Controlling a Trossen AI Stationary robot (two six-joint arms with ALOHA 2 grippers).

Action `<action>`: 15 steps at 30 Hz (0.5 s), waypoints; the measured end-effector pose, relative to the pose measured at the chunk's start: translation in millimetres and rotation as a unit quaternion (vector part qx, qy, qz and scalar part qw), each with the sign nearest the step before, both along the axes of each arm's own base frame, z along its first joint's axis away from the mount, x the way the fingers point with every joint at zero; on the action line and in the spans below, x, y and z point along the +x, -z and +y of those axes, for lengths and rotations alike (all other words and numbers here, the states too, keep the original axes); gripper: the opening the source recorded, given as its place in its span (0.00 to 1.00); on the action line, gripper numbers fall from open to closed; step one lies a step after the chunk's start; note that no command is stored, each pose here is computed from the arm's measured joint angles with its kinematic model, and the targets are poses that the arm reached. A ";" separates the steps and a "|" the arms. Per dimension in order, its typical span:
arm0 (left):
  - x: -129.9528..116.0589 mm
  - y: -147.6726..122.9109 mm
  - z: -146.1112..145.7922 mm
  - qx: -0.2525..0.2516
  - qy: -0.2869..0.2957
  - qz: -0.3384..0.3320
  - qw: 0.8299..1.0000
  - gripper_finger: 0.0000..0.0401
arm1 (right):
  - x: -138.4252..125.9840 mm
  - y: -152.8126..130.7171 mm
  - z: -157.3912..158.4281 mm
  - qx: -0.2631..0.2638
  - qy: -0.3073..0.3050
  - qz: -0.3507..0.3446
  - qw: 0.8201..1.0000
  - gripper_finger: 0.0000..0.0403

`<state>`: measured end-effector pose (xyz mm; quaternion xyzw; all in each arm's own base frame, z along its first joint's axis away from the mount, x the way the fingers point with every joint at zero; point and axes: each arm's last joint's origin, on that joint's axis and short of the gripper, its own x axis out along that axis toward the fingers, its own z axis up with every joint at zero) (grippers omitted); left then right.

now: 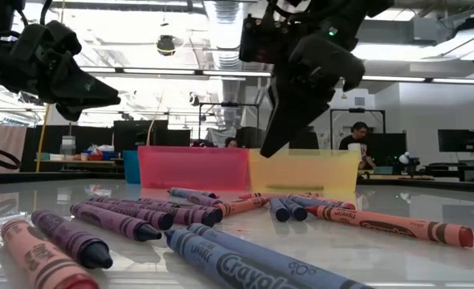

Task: Sort crayons
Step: Put the pink crayon into the pink bin

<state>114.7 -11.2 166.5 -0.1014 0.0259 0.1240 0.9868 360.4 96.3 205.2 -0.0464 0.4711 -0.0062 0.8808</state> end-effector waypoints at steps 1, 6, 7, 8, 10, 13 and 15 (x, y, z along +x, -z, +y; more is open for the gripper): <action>-0.1 1.0 0.2 0.000 -0.003 0.000 1.000 0.25 | -0.1 0.1 -0.6 0.000 0.001 0.001 1.000 0.20; -0.3 1.6 0.3 -0.002 -0.005 0.001 1.000 0.25 | 1.4 0.2 -6.5 -0.001 0.008 0.002 1.000 0.20; -0.3 1.6 0.3 -0.002 -0.005 0.001 1.000 0.25 | 1.3 0.3 -7.4 -0.001 0.009 0.003 1.000 0.20; -0.3 1.7 0.3 -0.002 -0.004 0.002 1.000 0.25 | 1.8 1.1 -8.3 -0.002 0.008 0.003 1.000 0.20; -0.1 1.9 -0.3 -0.002 0.006 0.003 1.000 0.25 | 1.7 4.4 -9.2 0.005 0.004 0.003 1.000 0.20; 0.1 2.0 -1.7 -0.001 0.031 0.005 1.000 0.25 | -0.3 10.8 -10.8 0.009 0.004 0.008 1.000 0.20; 0.2 2.2 -2.3 0.004 0.041 0.007 0.999 0.25 | -1.1 12.9 -10.0 0.009 0.002 0.007 1.000 0.20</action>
